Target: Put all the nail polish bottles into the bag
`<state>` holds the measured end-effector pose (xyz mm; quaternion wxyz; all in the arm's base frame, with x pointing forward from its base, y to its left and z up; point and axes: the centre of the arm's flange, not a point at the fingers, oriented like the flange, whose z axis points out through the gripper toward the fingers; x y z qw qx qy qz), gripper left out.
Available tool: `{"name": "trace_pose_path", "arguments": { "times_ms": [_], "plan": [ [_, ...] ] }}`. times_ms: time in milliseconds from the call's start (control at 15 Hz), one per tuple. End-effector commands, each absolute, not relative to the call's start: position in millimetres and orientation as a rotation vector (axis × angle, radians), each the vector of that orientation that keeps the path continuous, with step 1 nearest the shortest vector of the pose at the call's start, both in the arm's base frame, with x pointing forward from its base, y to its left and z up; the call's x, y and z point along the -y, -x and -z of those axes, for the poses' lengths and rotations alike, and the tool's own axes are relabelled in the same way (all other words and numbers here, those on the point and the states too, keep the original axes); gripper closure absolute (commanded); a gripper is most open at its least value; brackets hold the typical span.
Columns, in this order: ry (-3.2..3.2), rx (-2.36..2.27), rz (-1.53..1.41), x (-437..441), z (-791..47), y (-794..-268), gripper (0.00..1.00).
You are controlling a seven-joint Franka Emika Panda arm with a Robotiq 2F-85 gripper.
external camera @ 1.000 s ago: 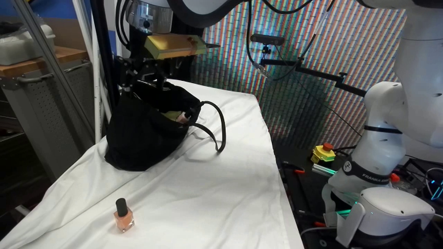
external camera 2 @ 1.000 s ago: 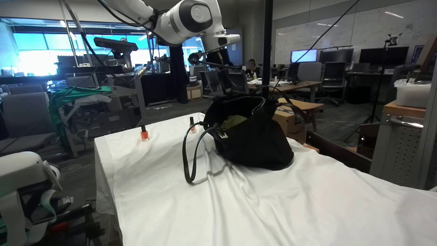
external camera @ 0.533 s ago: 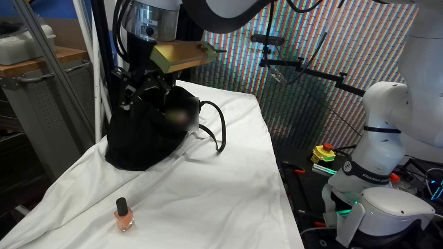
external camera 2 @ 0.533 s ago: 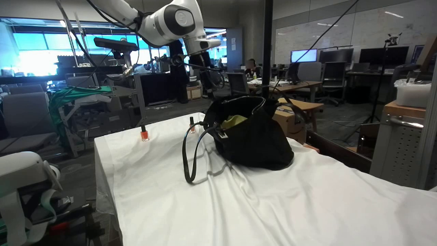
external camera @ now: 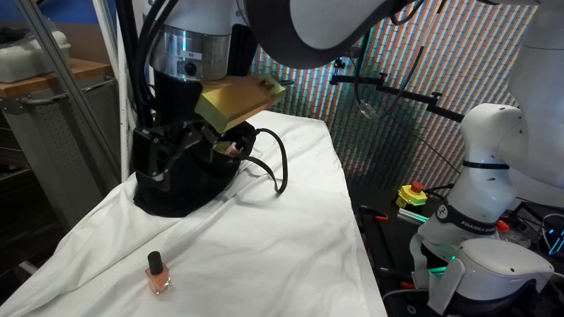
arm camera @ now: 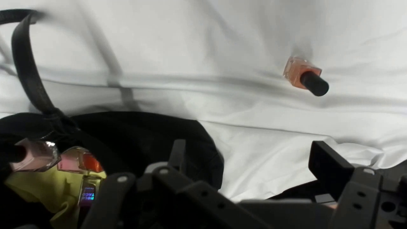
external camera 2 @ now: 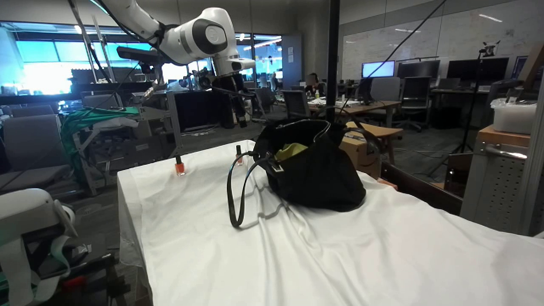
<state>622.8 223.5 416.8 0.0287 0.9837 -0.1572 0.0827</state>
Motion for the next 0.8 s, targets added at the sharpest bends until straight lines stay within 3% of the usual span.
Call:
{"name": "trace_pose_path", "arguments": {
  "times_ms": [0, 733],
  "plan": [
    [-3.040, 0.474, -0.248, -250, -411, -618, 0.00],
    [-3.043, 0.423, -0.155, -300, -370, -612, 0.00]
  ]
}}
